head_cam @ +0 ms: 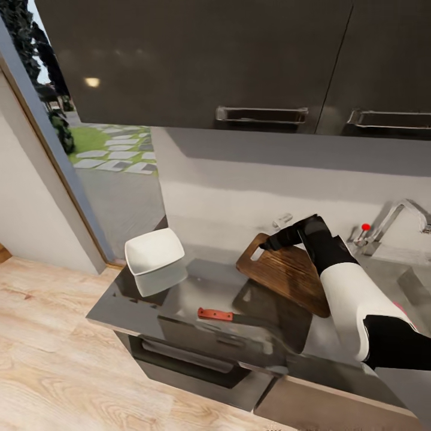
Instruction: In the kitchen, take the Vidalia onion out of the sink, dice it on the chopping board with the paring knife, put the diced onion into the bowl on the countertop, then place both the paring knife and the chopping board into the sink.
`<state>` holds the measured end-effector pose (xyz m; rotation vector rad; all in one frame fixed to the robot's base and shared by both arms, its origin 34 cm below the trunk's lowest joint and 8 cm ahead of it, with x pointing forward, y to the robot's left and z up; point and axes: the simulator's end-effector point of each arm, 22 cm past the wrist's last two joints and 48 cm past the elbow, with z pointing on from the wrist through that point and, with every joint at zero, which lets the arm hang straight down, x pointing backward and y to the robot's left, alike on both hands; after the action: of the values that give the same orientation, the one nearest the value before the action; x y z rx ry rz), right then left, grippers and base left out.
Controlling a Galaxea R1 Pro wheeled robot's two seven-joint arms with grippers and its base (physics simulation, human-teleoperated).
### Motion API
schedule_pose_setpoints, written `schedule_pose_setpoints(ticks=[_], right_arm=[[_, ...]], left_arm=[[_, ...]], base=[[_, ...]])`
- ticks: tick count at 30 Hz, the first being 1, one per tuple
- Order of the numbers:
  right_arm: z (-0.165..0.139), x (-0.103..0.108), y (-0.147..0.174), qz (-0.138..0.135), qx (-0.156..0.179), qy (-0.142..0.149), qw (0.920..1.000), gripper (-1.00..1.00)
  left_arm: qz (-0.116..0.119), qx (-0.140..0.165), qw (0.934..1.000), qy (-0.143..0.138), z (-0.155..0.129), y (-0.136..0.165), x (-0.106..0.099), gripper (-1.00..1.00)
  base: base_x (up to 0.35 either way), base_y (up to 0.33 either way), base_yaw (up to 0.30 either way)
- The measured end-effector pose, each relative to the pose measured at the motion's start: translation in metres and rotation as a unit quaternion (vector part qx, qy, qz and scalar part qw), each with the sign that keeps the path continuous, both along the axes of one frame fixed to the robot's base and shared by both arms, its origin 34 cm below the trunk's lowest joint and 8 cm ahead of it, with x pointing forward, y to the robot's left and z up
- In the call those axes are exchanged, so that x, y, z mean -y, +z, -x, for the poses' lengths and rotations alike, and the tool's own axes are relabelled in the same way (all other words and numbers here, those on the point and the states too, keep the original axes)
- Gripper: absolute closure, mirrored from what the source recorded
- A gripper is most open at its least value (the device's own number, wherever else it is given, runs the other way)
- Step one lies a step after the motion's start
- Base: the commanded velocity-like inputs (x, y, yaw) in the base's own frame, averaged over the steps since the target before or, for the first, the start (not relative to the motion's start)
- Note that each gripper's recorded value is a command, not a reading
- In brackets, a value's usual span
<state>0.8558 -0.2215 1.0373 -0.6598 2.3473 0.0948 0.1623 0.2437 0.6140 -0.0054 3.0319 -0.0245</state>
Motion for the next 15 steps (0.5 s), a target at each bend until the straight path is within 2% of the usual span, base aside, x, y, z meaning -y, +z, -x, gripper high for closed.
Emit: schedule_pose_setpoints(ticks=[3,9,15], right_arm=[[-0.001,0.005,0.001,0.005,0.001,-0.009,0.9999,1.0],[-0.004,0.034,0.002,0.01,-0.001,-0.073,0.9973,1.0],[-0.007,0.052,0.007,0.009,0.011,-0.111,0.9937,1.0]], left_arm=[[0.0,0.001,1.0,0.0,-0.001,0.0,0.0,-1.0],[0.0,0.003,1.0,0.0,-0.003,0.0,0.0,-1.0],[0.0,0.006,1.0,0.0,-0.005,0.001,0.0,-1.0]], base=[[-0.069,0.099,-0.264],[-0.038,0.214,-0.27],[-0.003,0.244,-0.271]])
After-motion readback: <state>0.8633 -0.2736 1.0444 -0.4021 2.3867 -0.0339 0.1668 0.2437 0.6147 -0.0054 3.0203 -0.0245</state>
